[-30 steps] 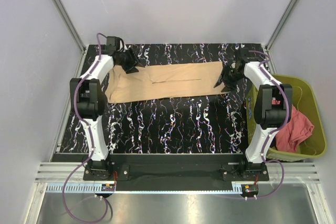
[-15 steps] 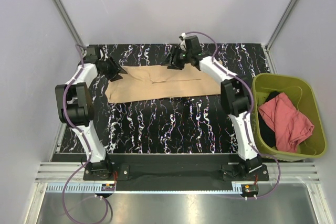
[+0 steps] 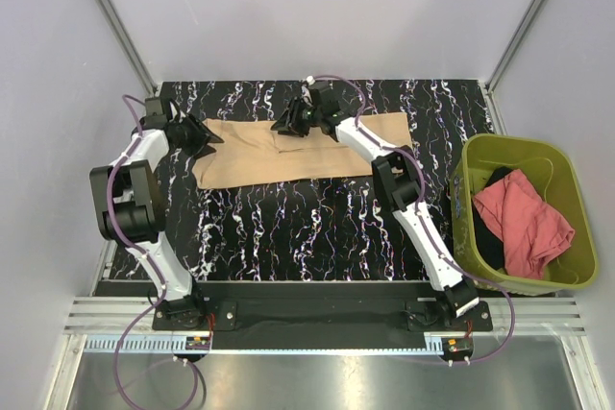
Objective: Fold and stack the t-shirts
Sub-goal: Fold the tshirt
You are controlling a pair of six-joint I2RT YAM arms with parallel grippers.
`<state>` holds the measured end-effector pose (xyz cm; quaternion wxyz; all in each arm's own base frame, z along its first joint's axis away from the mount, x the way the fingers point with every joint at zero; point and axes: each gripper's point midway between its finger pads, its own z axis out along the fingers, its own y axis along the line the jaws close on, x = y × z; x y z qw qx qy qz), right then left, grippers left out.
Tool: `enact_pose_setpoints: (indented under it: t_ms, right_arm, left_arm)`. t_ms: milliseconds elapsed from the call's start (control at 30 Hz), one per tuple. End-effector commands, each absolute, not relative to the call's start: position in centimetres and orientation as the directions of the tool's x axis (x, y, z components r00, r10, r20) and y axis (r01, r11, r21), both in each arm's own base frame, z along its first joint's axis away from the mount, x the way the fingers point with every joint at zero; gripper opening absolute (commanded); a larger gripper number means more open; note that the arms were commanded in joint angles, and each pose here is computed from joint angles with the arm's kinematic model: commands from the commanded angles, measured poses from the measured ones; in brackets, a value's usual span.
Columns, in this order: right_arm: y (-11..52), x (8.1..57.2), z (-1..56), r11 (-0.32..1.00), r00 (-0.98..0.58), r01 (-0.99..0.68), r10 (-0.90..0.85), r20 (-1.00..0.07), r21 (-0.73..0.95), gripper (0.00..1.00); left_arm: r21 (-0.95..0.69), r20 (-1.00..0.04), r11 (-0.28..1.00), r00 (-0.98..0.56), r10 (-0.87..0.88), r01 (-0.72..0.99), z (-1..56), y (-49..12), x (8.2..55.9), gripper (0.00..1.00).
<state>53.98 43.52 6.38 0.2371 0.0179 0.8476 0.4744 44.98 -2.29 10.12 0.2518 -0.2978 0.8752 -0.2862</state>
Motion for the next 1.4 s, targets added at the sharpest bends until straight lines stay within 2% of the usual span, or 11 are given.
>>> enact_pose_setpoints:
  t_ms: [0, 500, 667, 867, 967, 1033, 1067, 1133, 1367]
  right_arm:
    - [44.5, 55.4, 8.8, 0.512, -0.855, -0.235, 0.296, -0.427, 0.826, 0.42]
    - [46.7, 54.0, 4.9, 0.49, -0.891, -0.204, 0.265, -0.367, 0.848, 0.38]
    - [46.9, 54.4, 5.3, 0.474, -0.887, -0.208, 0.276, -0.369, 0.855, 0.38]
    - [47.3, 54.8, 6.3, 0.444, -0.882, -0.203, 0.304, -0.36, 0.873, 0.32]
    - [47.5, 54.9, 6.8, 0.426, -0.882, -0.203, 0.312, -0.354, 0.882, 0.25]
    - [47.7, 54.9, 7.1, 0.418, -0.881, -0.208, 0.312, -0.355, 0.884, 0.16]
    - [47.6, 55.0, 7.2, 0.419, -0.879, -0.209, 0.316, -0.358, 0.884, 0.07]
    - [47.3, 55.3, 8.0, 0.427, -0.869, -0.213, 0.327, -0.37, 0.879, 0.0]
    - [46.2, 55.6, 10.2, 0.462, -0.843, -0.243, 0.334, -0.422, 0.853, 0.0]
  left_arm:
    - [-0.697, -0.329, 0.651, -0.674, -0.662, -0.3, 12.7, -2.5, 45.7, 0.44]
    - [-0.713, -0.299, 0.627, -0.672, -0.677, -0.314, 11.3, -2.7, 45.6, 0.43]
    - [-0.711, -0.291, 0.625, -0.673, -0.68, -0.324, 10.8, -2.6, 45.5, 0.43]
    - [-0.714, -0.275, 0.612, -0.668, -0.692, -0.34, 10.2, -2.6, 45.7, 0.42]
    - [-0.718, -0.27, 0.604, -0.662, -0.699, -0.345, 10.2, -2.4, 45.9, 0.42]
    - [-0.718, -0.274, 0.604, -0.657, -0.703, -0.346, 10.3, -2.3, 46.2, 0.42]
    - [-0.716, -0.273, 0.604, -0.655, -0.704, -0.351, 10.2, -2.1, 46.2, 0.42]
    - [-0.715, -0.27, 0.599, -0.648, -0.712, -0.361, 10.2, -1.9, 46.5, 0.42]
    - [-0.724, -0.228, 0.564, -0.634, -0.739, -0.397, 9.6, -1.6, 47.5, 0.42]
